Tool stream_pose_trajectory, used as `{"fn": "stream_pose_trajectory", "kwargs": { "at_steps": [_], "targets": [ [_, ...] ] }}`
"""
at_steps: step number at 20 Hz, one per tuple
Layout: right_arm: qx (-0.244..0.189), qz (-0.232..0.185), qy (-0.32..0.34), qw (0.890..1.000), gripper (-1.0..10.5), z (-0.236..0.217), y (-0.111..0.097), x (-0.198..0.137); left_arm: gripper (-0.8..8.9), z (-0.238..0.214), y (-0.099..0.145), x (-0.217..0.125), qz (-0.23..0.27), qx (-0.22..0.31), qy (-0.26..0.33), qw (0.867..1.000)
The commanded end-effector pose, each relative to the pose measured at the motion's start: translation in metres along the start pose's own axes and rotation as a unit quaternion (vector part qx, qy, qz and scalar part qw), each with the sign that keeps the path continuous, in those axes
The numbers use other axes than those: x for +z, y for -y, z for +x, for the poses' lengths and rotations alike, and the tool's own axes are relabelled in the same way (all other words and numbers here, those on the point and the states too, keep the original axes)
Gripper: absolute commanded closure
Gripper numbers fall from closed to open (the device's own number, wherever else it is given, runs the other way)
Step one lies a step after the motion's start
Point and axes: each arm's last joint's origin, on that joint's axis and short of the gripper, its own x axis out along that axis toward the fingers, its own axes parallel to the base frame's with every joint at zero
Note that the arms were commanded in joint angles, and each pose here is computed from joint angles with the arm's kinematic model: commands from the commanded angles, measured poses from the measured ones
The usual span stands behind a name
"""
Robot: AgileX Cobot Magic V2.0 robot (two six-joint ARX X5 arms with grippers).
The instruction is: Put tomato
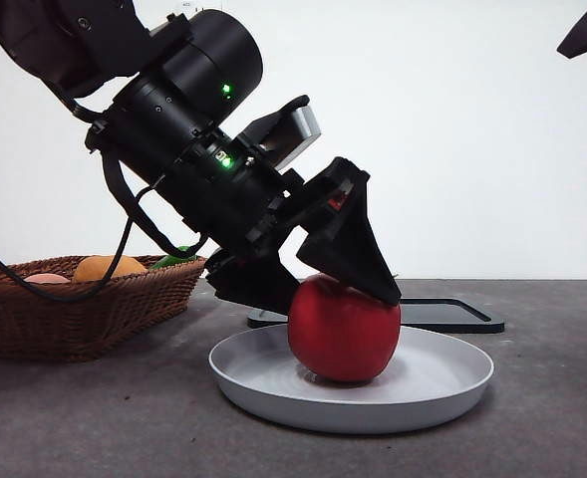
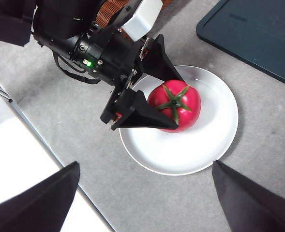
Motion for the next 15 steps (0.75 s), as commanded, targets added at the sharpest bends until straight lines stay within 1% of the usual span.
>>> {"fn": "stream_pose_trajectory", "kwargs": {
  "at_steps": [1,4,8,12,15],
  "targets": [
    [0.003,-0.001,0.008,1.0,5.1,-0.002,-0.003,0.005,3.37,0.002,0.002,0.004,0.002,-0.002,0.006,1.0],
    [0.003,-0.002,0.008,1.0,5.1,-0.002,-0.003,0.005,3.37,-0.012,0.005,0.014,0.009,0.0,0.03,1.0],
    [0.003,-0.002,0.008,1.0,5.1,-0.002,-0.003,0.005,3.37,-0.041,0.007,0.03,0.016,0.014,0.069,0.997],
    [0.003,-0.002,0.008,1.0,5.1,-0.002,-0.003,0.005,3.45,-0.083,0.009,0.043,0.014,0.036,0.105,0.994],
    [0.003,-0.002,0.009,1.0,5.1,-0.002,-0.003,0.005,3.46,-0.118,0.017,0.047,0.002,0.045,0.121,0.992]
  ]
}}
